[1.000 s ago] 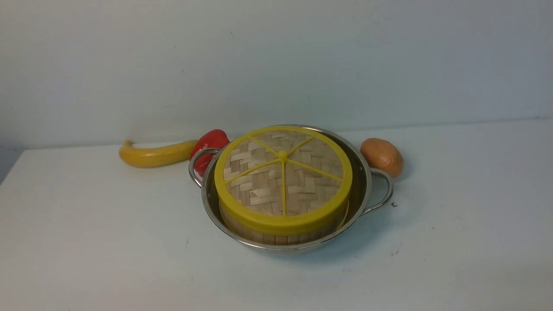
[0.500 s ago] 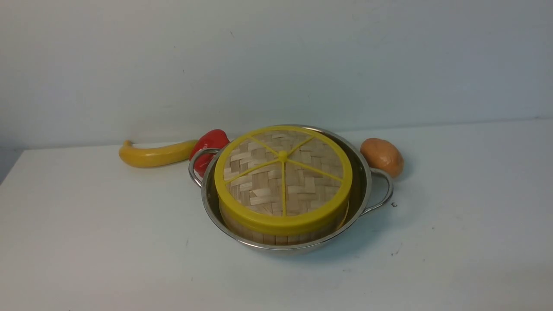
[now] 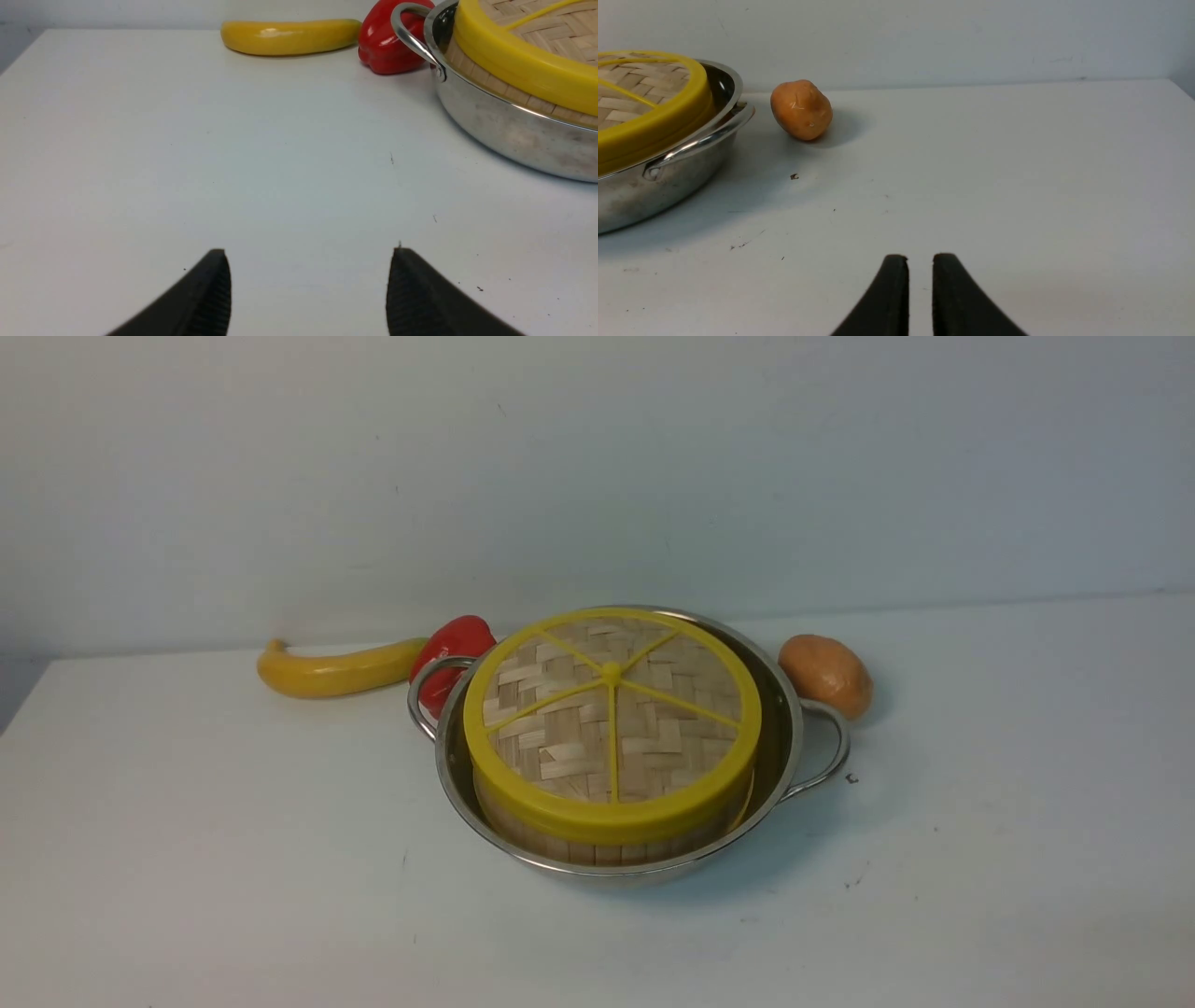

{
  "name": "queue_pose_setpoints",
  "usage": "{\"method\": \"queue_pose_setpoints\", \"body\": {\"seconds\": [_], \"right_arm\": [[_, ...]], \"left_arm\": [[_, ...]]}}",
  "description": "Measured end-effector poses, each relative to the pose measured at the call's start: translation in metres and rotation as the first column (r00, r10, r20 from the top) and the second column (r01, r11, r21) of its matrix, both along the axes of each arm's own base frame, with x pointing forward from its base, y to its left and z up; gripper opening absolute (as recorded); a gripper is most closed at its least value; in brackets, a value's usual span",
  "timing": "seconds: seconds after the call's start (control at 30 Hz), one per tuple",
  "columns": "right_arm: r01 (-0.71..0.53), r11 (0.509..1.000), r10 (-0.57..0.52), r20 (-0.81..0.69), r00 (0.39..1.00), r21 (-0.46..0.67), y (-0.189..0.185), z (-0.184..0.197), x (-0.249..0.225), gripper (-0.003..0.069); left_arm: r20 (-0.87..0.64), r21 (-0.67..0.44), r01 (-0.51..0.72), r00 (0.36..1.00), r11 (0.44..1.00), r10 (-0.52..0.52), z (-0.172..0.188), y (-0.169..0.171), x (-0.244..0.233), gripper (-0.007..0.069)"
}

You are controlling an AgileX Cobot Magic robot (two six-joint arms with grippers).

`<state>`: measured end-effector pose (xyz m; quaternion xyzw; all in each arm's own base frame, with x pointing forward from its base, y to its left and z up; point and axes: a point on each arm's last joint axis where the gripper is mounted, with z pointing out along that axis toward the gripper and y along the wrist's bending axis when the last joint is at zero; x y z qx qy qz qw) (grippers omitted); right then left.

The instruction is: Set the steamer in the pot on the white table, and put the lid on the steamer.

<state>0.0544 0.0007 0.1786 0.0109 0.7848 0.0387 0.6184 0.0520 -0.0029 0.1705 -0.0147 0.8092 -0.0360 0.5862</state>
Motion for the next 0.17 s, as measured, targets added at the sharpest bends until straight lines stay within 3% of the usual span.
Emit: {"method": "queue_pose_setpoints", "body": {"seconds": [0.17], "right_arm": [[0.000,1.000,0.000,0.000,1.000,-0.001,0.0000,0.0000,0.0000,0.0076]], "left_arm": [[0.000,0.000,0.000,1.000,1.000,0.000,0.0000,0.0000,0.0000,0.0421]]}}
